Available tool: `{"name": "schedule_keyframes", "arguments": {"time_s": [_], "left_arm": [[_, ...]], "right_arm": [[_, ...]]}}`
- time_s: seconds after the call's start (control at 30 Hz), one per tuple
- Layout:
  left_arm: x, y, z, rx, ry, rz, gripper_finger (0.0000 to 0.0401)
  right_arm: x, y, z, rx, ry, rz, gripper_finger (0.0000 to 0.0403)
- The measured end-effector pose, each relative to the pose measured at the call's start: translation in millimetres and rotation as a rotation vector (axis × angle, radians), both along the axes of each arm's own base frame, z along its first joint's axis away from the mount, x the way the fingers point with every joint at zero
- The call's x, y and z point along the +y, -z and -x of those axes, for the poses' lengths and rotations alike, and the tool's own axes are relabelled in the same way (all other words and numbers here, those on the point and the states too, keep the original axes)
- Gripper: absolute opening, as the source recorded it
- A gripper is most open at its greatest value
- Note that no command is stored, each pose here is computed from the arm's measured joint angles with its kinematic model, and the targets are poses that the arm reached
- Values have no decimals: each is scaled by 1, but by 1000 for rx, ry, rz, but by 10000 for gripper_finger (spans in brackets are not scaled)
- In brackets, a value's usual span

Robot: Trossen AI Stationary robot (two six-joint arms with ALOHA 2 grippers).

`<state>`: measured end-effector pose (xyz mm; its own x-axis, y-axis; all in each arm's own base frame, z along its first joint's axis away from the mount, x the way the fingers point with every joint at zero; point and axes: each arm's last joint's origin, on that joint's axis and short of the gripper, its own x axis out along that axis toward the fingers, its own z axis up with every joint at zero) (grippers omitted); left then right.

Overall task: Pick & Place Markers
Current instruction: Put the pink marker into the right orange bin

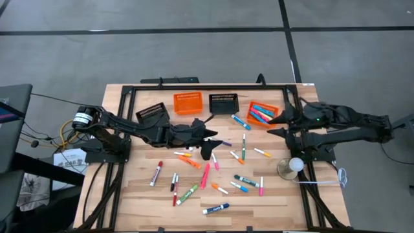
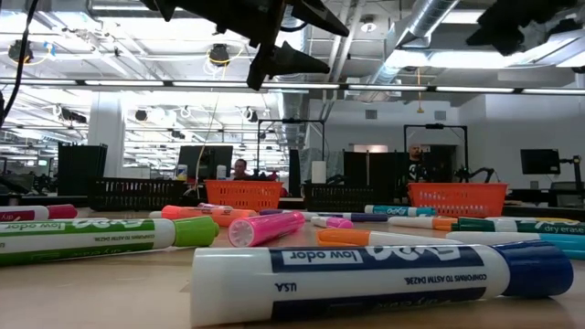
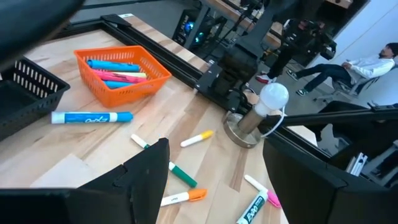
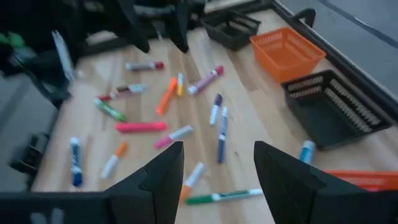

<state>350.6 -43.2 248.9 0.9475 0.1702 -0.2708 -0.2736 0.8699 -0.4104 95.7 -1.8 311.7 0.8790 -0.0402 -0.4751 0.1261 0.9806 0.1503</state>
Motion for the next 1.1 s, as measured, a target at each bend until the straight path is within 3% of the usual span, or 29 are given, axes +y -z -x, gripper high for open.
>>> {"name": "schedule_keyframes", "arguments": {"time_s": [0.33, 0.63, 0.8, 1.1], "left_arm": [[0, 0, 0, -2, -1, 0, 259], [0, -3, -1, -29, -2, 7, 259], [1, -6, -2, -77, -29, 106, 259], [1, -4, -2, -87, -48, 182, 259]], "right_arm": [[3, 25, 32, -338, -17, -104, 180], [3, 49, 42, -559, -8, -140, 182], [1, 58, 35, -528, 48, -143, 179], [-1, 69, 29, -488, 166, -162, 178]]}}
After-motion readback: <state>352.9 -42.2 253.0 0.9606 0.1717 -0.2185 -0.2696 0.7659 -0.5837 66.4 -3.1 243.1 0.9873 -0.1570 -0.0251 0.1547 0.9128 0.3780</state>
